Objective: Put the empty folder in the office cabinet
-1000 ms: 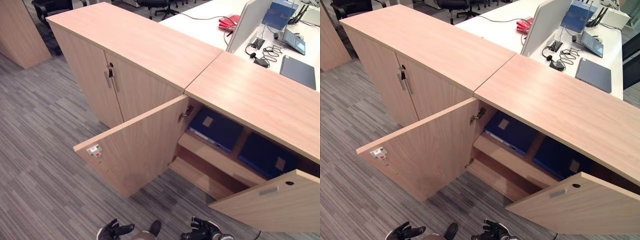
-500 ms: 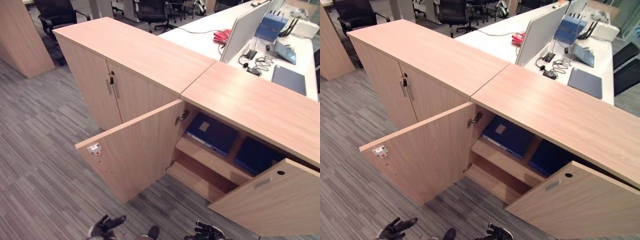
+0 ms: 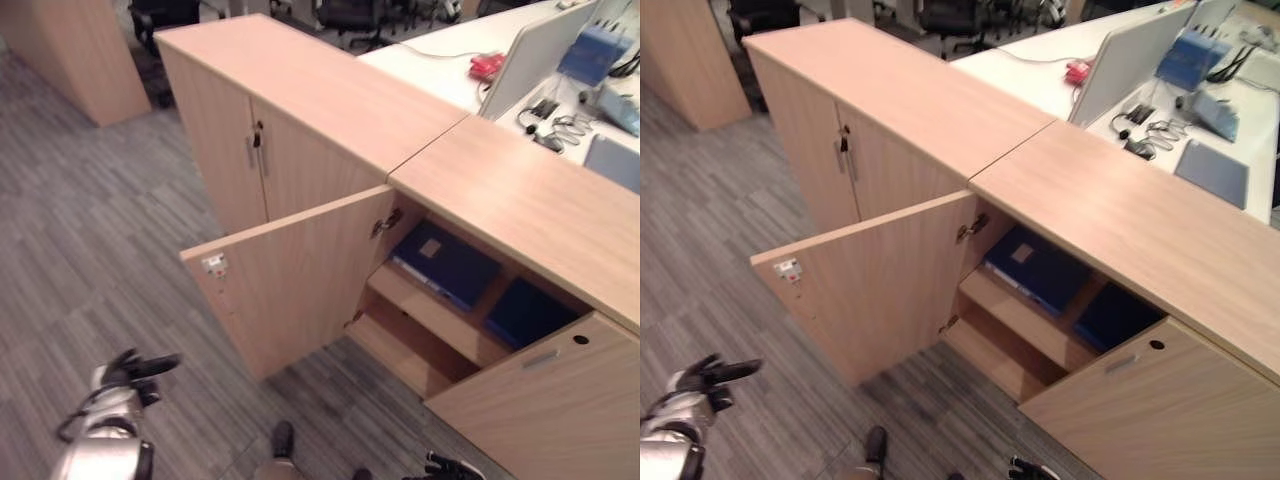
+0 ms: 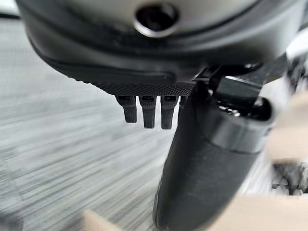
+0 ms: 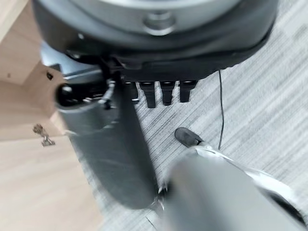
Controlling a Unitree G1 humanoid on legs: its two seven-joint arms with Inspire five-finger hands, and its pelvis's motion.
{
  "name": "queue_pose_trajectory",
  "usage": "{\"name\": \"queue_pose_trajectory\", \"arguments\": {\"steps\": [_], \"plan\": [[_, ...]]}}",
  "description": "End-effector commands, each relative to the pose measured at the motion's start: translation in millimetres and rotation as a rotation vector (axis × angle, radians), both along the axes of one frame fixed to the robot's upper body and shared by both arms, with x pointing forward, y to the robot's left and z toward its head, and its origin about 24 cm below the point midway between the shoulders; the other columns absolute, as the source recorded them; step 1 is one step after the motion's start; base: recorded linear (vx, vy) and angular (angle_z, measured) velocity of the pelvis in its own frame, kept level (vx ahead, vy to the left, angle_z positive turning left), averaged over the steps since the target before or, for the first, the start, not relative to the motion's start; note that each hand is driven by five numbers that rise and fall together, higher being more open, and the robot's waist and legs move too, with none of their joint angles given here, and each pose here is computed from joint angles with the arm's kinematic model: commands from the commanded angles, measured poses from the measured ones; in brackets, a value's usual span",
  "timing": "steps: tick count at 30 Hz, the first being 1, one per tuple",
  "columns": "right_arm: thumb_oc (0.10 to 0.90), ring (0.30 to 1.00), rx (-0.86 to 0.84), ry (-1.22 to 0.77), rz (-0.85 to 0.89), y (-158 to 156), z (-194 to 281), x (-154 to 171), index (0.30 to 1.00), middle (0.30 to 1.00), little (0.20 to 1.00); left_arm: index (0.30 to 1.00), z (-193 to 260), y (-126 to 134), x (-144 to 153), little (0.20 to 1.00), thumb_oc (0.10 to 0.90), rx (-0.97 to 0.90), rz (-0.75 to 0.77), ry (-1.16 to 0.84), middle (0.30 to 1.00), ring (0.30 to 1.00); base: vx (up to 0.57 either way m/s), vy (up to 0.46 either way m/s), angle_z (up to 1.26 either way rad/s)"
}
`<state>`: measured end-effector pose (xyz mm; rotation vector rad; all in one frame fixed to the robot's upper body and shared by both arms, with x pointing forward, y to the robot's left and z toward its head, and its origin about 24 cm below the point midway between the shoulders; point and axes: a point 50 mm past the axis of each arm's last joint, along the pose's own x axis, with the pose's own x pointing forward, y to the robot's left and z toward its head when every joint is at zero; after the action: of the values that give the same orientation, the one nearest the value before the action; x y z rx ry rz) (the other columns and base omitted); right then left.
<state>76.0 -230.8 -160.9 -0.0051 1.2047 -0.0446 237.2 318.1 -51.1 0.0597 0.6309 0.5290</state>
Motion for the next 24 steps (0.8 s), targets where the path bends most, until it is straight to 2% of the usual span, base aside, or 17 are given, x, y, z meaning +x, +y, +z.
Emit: {"name": "queue_pose_trajectory", "arguments": {"steps": [1, 4, 6, 7, 10, 17, 18, 24], "plan": [[0.800, 0.900, -0.075, 0.054, -0.060, -22.5, 1.6, -10.0, 0.900, 0.900, 0.900, 0.900, 66.4, -25.0, 38.8, 0.900, 0.800, 0.064, -0.209, -0.407, 0.900, 0.900, -0.01, 0.093, 0.93], [0.800, 0.900, -0.085, 0.130, -0.074, -39.0, 3.0, -29.6, 0.900, 0.900, 0.900, 0.900, 62.7, -28.0, 15.7, 0.900, 0.800, 0.099, -0.309, -0.375, 0.900, 0.900, 0.04, 0.149, 0.08], [0.800, 0.900, -0.109, 0.143, -0.102, -51.5, 6.4, -34.9, 0.900, 0.900, 0.900, 0.900, 62.7, -27.7, 16.6, 0.900, 0.800, 0.114, -0.335, -0.354, 0.900, 0.900, 0.07, 0.164, 0.37], [0.800, 0.900, -0.141, 0.171, -0.156, -67.1, 11.0, -40.3, 0.900, 0.900, 0.900, 0.900, 71.6, -30.3, 15.1, 0.900, 0.800, 0.164, -0.416, -0.343, 0.900, 0.900, 0.07, 0.158, 0.54], [0.800, 0.900, -0.132, 0.213, -0.136, -69.3, 11.2, -46.8, 0.900, 0.900, 0.900, 0.900, 82.5, -32.6, 15.7, 0.900, 0.800, 0.184, -0.494, -0.352, 0.900, 0.900, 0.07, 0.159, 0.24], [0.800, 0.900, -0.123, 0.231, -0.143, -72.2, 12.3, -48.4, 0.900, 0.900, 0.900, 0.900, 95.6, -24.3, 16.8, 0.900, 0.800, 0.242, -0.516, -0.351, 0.900, 0.900, 0.04, 0.090, -0.08], [0.800, 0.900, -0.095, 0.212, -0.127, -61.8, 8.4, -45.9, 0.900, 0.900, 0.900, 0.900, 98.9, -24.5, 17.7, 0.900, 0.800, 0.255, -0.524, -0.357, 0.900, 0.900, 0.02, 0.068, -0.22], [0.800, 0.900, -0.066, 0.247, -0.089, -46.4, 2.3, -54.7, 0.900, 0.900, 0.900, 0.900, 109.1, -23.3, 26.1, 0.900, 0.800, 0.251, -0.521, -0.382, 0.900, 0.900, 0.01, 0.038, -0.23]]}}
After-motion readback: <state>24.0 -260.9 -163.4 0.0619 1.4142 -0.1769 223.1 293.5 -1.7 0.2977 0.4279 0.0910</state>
